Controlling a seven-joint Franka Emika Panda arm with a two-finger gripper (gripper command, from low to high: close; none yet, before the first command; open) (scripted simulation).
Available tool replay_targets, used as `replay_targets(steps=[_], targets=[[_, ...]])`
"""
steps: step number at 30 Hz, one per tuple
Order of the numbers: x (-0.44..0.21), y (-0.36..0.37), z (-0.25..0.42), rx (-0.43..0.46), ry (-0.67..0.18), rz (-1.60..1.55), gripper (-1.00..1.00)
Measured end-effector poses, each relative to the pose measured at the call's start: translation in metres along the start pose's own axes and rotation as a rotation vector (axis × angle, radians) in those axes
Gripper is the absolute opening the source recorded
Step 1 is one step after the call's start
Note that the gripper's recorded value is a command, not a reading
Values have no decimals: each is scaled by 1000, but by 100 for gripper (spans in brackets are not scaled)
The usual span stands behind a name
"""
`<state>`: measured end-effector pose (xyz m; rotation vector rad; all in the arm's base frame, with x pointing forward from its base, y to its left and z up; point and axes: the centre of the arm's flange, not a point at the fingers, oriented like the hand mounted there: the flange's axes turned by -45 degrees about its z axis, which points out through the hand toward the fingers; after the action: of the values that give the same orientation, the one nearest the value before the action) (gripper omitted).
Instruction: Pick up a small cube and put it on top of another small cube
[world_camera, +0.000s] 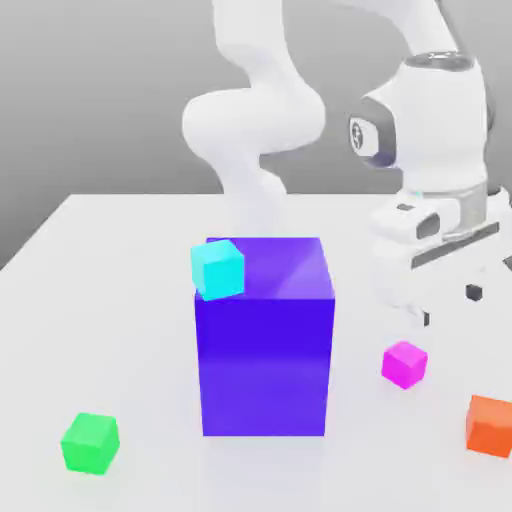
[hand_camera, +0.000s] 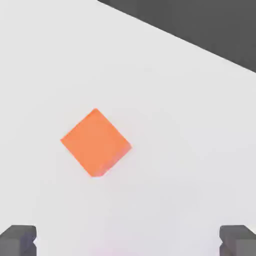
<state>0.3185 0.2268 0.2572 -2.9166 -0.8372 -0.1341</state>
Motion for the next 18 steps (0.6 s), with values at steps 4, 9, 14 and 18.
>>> replay_targets(steps=[4, 9, 14, 18], targets=[[-33, -22, 39, -36, -73, -76, 0], [-54, -33, 67, -69, -110, -133, 0], [-52, -27, 85, -75, -103, -128, 0], [-54, -25, 103, -74, -104, -128, 0]])
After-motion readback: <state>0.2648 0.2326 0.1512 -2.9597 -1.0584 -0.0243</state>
